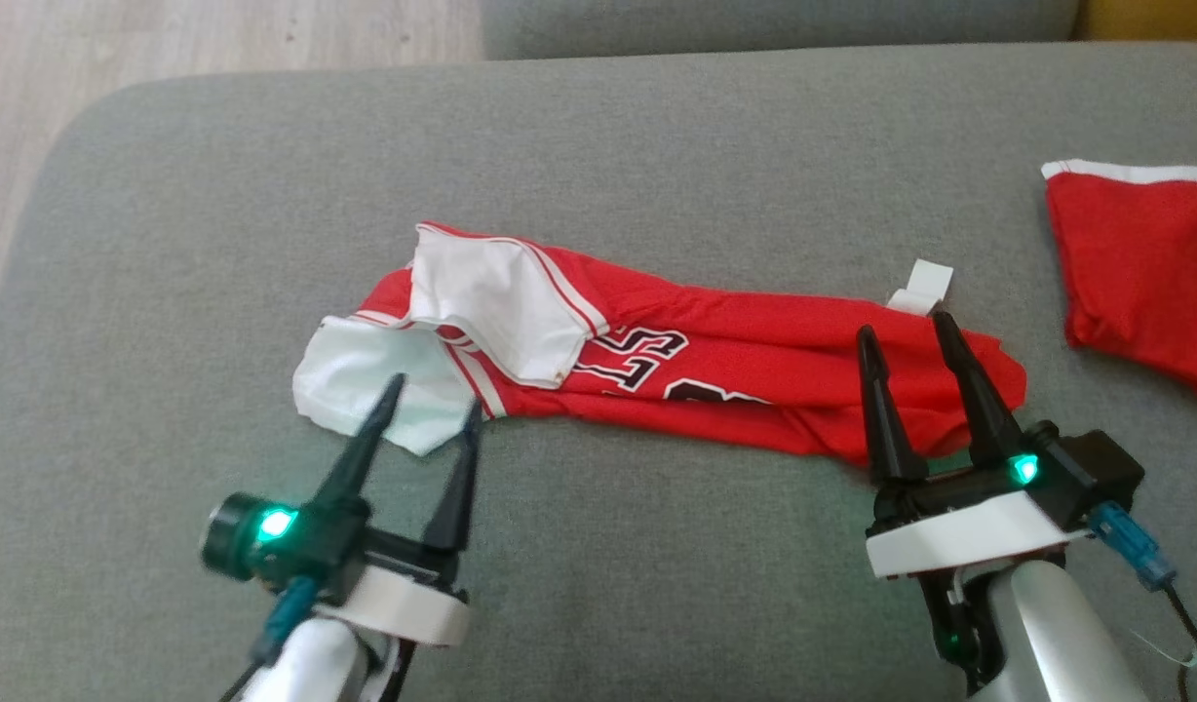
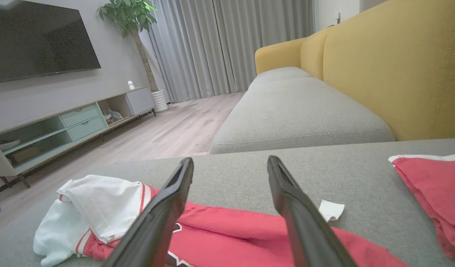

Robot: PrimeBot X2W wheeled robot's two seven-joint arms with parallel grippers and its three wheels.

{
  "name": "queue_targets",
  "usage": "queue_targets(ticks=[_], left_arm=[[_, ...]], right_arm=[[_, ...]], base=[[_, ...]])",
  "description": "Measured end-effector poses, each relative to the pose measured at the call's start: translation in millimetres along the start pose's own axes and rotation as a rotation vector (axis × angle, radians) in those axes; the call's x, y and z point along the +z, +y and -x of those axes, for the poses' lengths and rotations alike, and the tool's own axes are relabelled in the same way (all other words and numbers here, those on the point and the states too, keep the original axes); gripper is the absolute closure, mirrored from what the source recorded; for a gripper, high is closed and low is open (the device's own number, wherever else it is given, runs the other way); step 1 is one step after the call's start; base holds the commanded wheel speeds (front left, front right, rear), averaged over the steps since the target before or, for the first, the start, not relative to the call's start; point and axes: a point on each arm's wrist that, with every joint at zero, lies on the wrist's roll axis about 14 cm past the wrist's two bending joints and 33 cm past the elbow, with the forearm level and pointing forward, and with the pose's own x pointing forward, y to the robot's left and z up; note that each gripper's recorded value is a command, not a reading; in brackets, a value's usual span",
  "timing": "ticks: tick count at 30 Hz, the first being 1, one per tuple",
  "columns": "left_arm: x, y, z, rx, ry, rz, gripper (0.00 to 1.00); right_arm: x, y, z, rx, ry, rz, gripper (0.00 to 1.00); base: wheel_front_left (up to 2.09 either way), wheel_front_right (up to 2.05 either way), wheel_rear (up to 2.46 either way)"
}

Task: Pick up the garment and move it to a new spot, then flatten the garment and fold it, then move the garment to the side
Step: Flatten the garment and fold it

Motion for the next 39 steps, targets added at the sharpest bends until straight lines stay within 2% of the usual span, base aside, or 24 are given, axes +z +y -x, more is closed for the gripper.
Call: queue_targets(ticks=[5, 6, 8, 13, 26, 27, 28, 29, 30, 39], left_arm=[[-21, -25, -13, -0.13, 0.068, -0.051, 0.0], [-32, -36, -19, -0.185, 0.112, -0.092, 0.0], [-41, -41, -26, -0.222, 0.145, -0.127, 0.0], [-63, -41, -43, -0.261, 0.238, -0.205, 0.0], [-95, -34, -65, -0.271, 0.346, -0.247, 0.0], [-97, -34, -64, -0.271, 0.352, -0.248, 0.07], [-98, -34, -64, -0.27, 0.356, -0.248, 0.4], [-99, -33, -63, -0.269, 0.359, -0.249, 0.78], [-99, -32, -63, -0.268, 0.362, -0.25, 1.0], [-83, -32, -69, -0.259, 0.299, -0.24, 1.0]], right_arm=[[-6, -6, 2, -0.017, 0.019, -0.002, 0.0], [-9, -9, 3, -0.028, 0.026, -0.002, 0.0], [-12, -13, 5, -0.04, 0.034, -0.003, 0.0], [-18, -24, 7, -0.072, 0.052, -0.005, 0.0], [-22, -43, 9, -0.125, 0.065, -0.006, 0.0], [-22, -43, 9, -0.126, 0.066, -0.006, 0.0], [-22, -43, 9, -0.126, 0.065, -0.006, 0.0], [-22, -43, 9, -0.126, 0.064, -0.005, 0.0], [-22, -43, 9, -0.125, 0.064, -0.005, 0.0], [-17, -40, 8, -0.117, 0.05, -0.003, 0.0]], base=[[0.0, 0.0, 0.0], [0.0, 0.0, 0.0], [0.0, 0.0, 0.0], [0.0, 0.0, 0.0], [0.0, 0.0, 0.0], [0.0, 0.0, 0.0], [0.0, 0.0, 0.0], [0.0, 0.0, 0.0], [0.0, 0.0, 0.0], [0.0, 0.0, 0.0]])
